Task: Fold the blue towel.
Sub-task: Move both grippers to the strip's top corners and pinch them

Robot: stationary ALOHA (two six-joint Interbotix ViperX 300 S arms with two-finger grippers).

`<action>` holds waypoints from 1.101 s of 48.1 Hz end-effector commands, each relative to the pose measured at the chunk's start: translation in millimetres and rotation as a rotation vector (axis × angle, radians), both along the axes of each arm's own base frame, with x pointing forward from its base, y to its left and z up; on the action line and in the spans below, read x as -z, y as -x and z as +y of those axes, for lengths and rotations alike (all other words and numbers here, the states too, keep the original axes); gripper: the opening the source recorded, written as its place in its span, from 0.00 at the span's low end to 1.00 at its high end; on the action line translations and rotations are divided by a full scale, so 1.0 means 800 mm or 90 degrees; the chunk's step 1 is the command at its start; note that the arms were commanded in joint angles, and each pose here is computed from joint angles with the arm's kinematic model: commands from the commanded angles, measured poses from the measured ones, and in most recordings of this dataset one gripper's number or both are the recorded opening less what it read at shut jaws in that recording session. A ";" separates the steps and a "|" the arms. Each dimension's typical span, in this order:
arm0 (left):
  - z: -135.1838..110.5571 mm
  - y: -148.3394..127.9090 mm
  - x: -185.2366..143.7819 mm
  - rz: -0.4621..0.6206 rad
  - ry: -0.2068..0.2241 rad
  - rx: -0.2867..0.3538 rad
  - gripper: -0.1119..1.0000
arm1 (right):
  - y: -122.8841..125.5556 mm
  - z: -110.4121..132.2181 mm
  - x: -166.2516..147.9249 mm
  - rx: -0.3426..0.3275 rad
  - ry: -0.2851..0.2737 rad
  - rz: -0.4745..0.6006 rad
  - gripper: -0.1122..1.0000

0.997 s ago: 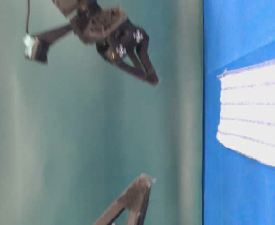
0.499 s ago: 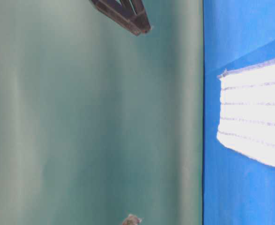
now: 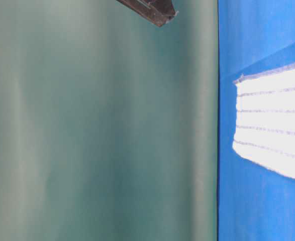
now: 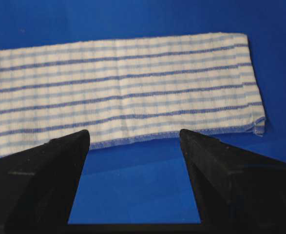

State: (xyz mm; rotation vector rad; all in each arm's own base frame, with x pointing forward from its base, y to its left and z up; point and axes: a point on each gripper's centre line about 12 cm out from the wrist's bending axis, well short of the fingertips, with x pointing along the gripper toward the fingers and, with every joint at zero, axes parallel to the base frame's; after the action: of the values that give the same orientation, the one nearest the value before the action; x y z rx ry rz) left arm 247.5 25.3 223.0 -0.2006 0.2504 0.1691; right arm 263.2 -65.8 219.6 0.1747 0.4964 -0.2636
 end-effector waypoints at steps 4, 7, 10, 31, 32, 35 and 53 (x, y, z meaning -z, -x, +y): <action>0.007 -0.006 -0.005 -0.008 -0.004 -0.013 0.52 | -0.007 -0.004 -0.009 0.007 0.006 -0.019 0.85; 0.017 -0.010 -0.004 -0.004 -0.006 -0.032 0.52 | -0.010 -0.012 -0.008 0.020 0.008 -0.021 0.85; 0.032 -0.014 -0.002 0.002 -0.006 -0.060 0.52 | -0.015 -0.024 -0.007 0.037 0.014 -0.021 0.85; 0.141 -0.095 0.050 0.130 -0.076 -0.164 0.52 | -0.061 -0.134 0.041 0.169 0.017 0.033 0.85; 0.148 -0.100 0.057 0.139 -0.074 -0.170 0.52 | -0.063 -0.137 0.046 0.171 0.016 0.037 0.85; 0.162 -0.110 0.071 0.156 -0.068 -0.182 0.52 | -0.071 -0.146 0.058 0.178 0.015 0.045 0.85; 0.203 -0.151 0.136 0.190 -0.066 -0.211 0.52 | -0.098 -0.174 0.121 0.209 0.001 0.071 0.85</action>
State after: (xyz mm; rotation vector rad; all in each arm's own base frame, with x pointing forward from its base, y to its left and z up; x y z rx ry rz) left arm 360.6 182.2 107.1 -0.1279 0.5488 0.5337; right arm 335.3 -198.4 114.8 0.2467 0.6273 -0.5818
